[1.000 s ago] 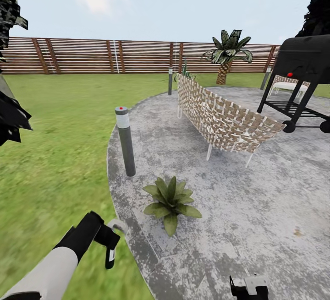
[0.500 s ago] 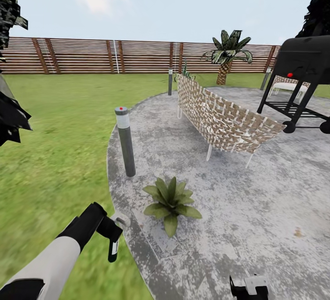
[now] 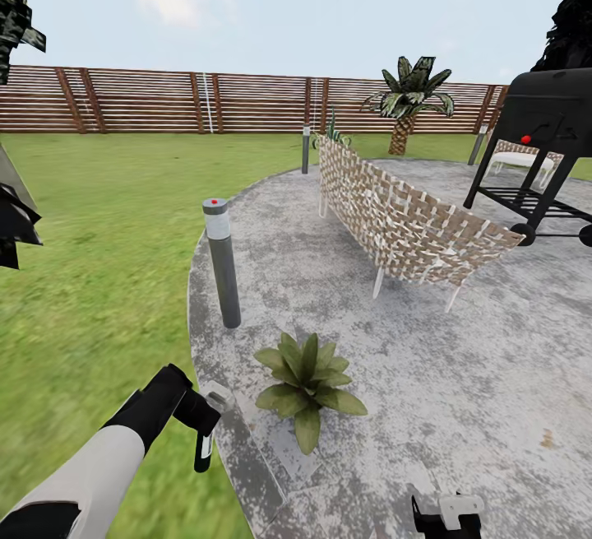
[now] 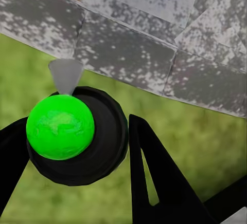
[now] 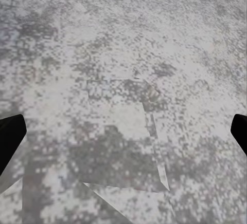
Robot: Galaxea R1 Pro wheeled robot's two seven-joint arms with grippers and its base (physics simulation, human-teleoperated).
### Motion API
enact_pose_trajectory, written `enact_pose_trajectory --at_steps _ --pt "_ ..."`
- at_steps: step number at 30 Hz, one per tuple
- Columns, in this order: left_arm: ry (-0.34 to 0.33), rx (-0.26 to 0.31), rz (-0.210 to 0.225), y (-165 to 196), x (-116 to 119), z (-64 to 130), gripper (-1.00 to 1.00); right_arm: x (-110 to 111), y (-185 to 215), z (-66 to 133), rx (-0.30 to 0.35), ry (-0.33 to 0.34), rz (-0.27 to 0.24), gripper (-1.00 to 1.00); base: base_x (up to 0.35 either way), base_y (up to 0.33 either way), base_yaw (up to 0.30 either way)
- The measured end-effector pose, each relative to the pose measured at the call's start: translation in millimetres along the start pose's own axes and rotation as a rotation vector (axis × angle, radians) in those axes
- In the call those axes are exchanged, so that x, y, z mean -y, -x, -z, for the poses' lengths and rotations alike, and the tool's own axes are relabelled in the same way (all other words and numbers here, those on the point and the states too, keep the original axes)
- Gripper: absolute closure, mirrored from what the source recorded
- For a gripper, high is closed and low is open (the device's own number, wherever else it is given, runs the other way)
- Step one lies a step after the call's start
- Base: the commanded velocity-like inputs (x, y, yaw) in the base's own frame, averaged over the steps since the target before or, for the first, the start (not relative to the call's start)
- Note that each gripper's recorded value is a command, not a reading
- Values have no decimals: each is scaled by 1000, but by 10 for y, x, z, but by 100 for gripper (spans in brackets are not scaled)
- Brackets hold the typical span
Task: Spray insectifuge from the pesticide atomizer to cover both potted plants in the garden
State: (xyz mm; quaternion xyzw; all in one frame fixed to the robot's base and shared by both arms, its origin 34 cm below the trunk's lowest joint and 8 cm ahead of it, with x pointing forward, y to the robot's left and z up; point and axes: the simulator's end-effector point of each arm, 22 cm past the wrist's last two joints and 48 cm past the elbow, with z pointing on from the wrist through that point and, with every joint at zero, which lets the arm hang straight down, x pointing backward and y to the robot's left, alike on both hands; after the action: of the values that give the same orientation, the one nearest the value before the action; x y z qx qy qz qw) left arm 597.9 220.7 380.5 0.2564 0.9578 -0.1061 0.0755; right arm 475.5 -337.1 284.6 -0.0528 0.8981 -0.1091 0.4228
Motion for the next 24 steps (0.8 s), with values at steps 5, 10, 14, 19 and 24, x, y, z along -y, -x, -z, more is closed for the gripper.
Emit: enact_pose_trajectory --at_steps 5,10,14,19,24 --pt "0 -1 1 -3 -1 0 100 0 1 0 0 0 0 -100 2 0 0" --pt "0 -2 -1 -1 6 -3 100 1 1 0 1 0 0 -100 17 12 -86" --pt "6 -8 -18 10 9 1 100 10 -1 0 0 -2 -1 -100 71 56 -273" --pt "12 -22 -41 -5 16 -4 100 9 -1 0 0 -2 -1 -100 11 9 -237" --pt "-39 -124 -51 -552 -380 216 100 4 1 -1 1 0 2 -100 16 2 -29"
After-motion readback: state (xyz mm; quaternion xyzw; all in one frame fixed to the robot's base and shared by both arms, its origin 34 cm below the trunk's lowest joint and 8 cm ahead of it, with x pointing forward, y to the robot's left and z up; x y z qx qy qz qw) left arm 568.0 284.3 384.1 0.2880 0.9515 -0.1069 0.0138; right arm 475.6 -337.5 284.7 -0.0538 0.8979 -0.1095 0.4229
